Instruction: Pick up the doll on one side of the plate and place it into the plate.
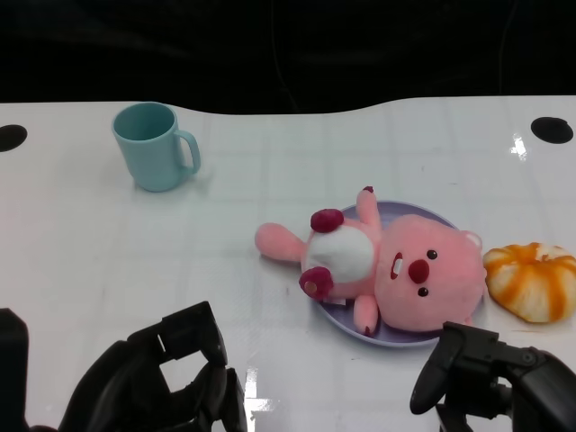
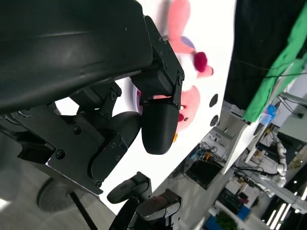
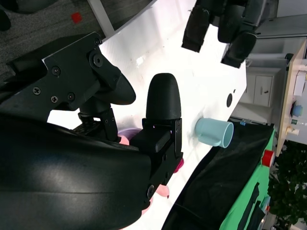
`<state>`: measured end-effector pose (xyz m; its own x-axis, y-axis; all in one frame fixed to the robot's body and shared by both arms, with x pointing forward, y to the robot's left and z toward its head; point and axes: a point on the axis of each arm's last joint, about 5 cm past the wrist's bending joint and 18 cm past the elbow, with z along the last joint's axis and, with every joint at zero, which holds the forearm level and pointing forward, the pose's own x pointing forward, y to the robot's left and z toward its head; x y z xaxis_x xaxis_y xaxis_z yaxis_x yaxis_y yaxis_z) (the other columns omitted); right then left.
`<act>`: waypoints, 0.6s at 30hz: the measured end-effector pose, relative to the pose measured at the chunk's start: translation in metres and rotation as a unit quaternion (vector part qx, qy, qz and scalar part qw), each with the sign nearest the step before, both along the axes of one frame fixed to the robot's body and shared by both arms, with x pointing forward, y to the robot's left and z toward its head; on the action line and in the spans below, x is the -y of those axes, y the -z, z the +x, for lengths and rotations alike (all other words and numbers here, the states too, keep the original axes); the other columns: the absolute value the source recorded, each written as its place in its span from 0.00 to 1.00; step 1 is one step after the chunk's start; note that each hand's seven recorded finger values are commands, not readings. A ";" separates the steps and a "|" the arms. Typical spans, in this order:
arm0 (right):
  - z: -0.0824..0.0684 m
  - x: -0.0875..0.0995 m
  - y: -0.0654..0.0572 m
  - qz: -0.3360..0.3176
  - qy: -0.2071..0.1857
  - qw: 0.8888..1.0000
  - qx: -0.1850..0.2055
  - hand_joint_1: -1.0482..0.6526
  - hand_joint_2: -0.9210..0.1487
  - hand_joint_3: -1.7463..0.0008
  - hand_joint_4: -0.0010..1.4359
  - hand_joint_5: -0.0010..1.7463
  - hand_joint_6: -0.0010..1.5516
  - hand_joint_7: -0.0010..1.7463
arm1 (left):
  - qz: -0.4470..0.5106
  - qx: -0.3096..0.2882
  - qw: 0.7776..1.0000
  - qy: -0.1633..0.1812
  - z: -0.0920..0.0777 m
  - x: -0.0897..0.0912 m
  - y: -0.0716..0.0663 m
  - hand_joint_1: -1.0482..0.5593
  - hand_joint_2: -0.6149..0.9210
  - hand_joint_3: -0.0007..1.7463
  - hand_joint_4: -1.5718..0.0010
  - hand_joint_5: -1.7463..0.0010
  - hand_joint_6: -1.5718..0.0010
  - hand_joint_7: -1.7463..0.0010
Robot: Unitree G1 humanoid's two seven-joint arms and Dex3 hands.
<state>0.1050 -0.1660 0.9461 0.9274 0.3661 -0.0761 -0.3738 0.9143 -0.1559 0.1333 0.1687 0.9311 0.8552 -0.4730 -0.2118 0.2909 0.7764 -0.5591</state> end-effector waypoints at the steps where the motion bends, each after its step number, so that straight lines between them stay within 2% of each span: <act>1: 0.000 0.000 0.000 0.000 0.001 1.000 0.000 0.62 0.32 0.30 0.44 1.00 0.36 0.87 | -0.003 -0.006 1.000 0.001 0.000 0.000 0.002 0.57 0.68 0.87 0.43 0.00 0.54 0.00; 7: 0.000 0.001 0.001 -0.002 0.001 1.000 -0.001 0.62 0.30 0.31 0.44 1.00 0.36 0.87 | -0.007 -0.025 1.000 0.006 0.003 0.000 0.010 0.56 0.68 0.87 0.42 0.00 0.54 0.00; 18: 0.000 0.004 0.002 -0.004 0.004 1.000 -0.005 0.63 0.30 0.30 0.43 1.00 0.34 0.88 | -0.009 -0.022 1.000 0.008 0.005 0.001 0.011 0.57 0.70 0.88 0.43 0.00 0.54 0.00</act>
<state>0.1050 -0.1704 0.9443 0.9297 0.3576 -0.0877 -0.3675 0.9162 -0.1596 0.1381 0.1681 0.9204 0.8370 -0.4915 -0.2404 0.2785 0.7609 -0.5861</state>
